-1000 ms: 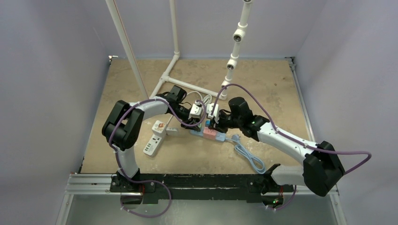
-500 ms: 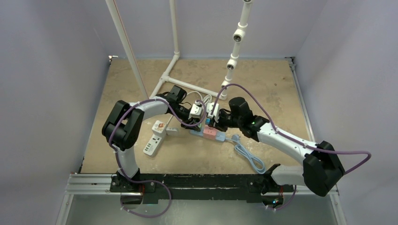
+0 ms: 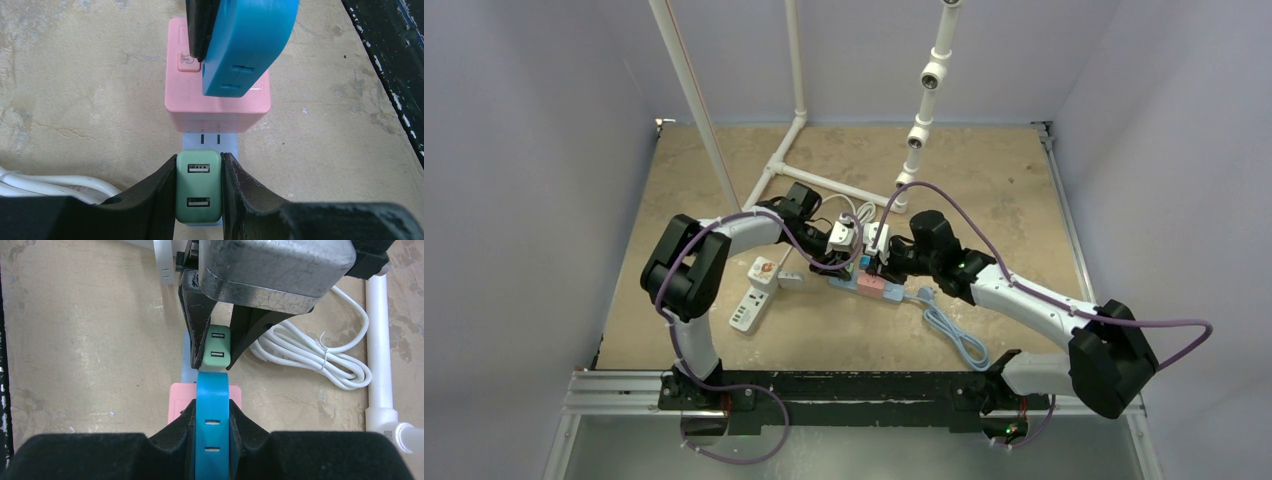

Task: Insert the plug
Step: Insert the plug into the socket.

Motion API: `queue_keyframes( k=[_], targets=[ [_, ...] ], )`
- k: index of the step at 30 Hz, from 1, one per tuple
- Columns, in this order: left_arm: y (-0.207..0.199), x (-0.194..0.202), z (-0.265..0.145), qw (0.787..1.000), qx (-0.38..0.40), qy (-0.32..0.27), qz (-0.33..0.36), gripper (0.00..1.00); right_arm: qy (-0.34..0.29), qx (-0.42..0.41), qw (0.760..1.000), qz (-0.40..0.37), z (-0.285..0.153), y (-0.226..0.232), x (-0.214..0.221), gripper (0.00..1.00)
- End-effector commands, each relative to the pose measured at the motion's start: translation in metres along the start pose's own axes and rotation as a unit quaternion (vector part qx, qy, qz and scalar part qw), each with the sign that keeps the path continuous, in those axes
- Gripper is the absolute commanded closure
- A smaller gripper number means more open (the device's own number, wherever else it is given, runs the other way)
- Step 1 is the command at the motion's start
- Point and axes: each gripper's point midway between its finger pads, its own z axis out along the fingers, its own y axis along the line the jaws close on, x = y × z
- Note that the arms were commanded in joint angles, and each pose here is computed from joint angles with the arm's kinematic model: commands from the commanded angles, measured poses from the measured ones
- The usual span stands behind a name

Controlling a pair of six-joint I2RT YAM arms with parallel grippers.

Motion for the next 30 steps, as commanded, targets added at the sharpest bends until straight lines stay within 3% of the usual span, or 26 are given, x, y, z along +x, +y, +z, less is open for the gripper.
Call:
queue_keyframes(
  k=[1,30],
  targets=[
    [-0.009,-0.001,0.003,1.000,0.007,0.003,-0.005,1.00,-0.016,-0.005,1.000,-0.005,0.002,0.002,-0.008,1.00],
    [-0.014,0.001,0.003,1.000,0.013,0.006,-0.002,1.00,0.021,-0.041,0.999,0.025,0.006,0.019,0.009,1.00]
  ],
)
